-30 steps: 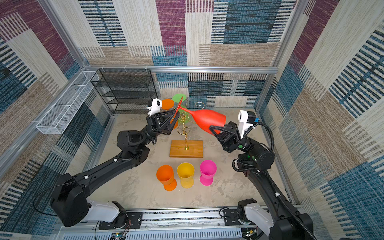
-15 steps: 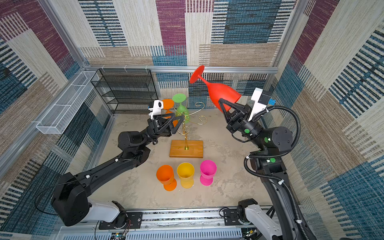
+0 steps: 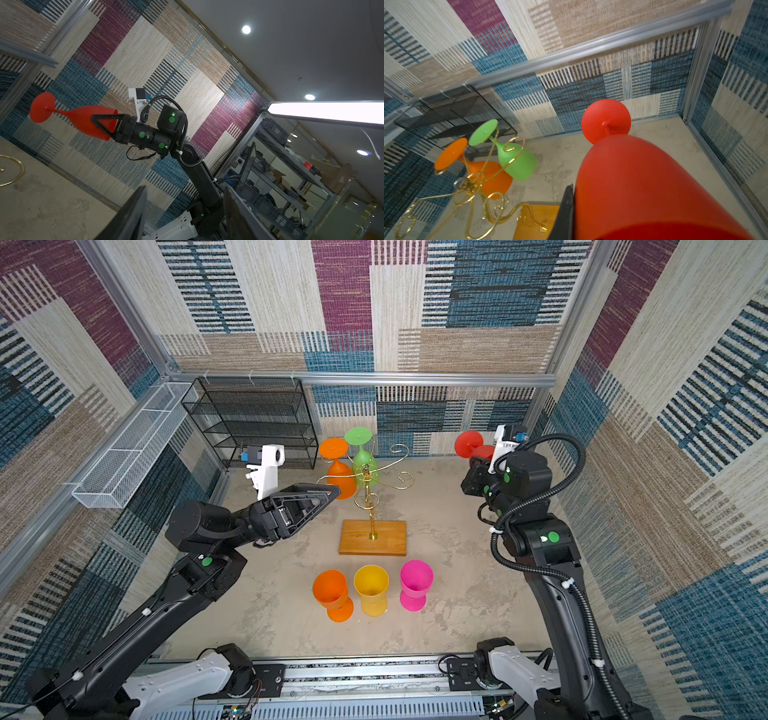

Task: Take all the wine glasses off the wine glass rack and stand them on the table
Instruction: 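Lower the red glass with the right gripper beside the pink glass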

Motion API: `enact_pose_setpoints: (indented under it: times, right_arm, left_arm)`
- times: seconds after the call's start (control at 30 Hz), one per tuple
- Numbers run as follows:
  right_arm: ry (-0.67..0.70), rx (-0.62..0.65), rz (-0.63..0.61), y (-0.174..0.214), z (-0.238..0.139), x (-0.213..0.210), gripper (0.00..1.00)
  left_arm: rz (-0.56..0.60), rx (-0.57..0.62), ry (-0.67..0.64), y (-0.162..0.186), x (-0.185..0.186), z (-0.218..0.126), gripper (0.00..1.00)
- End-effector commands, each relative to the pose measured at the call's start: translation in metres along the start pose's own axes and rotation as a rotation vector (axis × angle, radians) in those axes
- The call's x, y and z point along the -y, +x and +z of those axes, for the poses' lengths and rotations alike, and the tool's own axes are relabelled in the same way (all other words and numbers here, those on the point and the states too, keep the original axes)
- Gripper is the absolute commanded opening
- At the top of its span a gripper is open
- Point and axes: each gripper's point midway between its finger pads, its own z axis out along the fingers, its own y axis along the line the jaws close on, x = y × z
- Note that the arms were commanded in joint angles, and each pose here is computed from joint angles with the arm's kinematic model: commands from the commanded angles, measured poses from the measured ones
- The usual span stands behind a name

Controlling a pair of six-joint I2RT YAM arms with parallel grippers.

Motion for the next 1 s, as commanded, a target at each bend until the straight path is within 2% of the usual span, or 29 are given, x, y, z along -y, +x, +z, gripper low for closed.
enact_pose_setpoints:
  times: [0.0,0.17,0.37,0.7,0.97]
  right_arm:
    - [-0.019,-0.139,-0.038,0.038,0.018,0.003,0.00]
    - [-0.049,-0.337,-0.049,0.094,0.046,0.007,0.00]
    - [-0.024,-0.526,-0.065,0.150,0.056,0.018,0.00]
    - [-0.055,-0.743,-0.153,0.226,0.046,-0.008,0.00]
    - [-0.084,-0.799,-0.167,0.242,0.040,-0.014,0.00]
  left_arm:
    - [0.063,-0.047,-0.111,0.014,-0.017,-0.010,0.61]
    - [0.065,-0.046,-0.126,0.020,-0.012,-0.020,0.61]
    - [0.083,-0.037,-0.149,0.023,-0.012,-0.028,0.61]
    - [0.054,-0.055,-0.126,0.026,-0.021,-0.019,0.61]
    - [0.049,-0.059,-0.134,0.028,-0.021,-0.021,0.61]
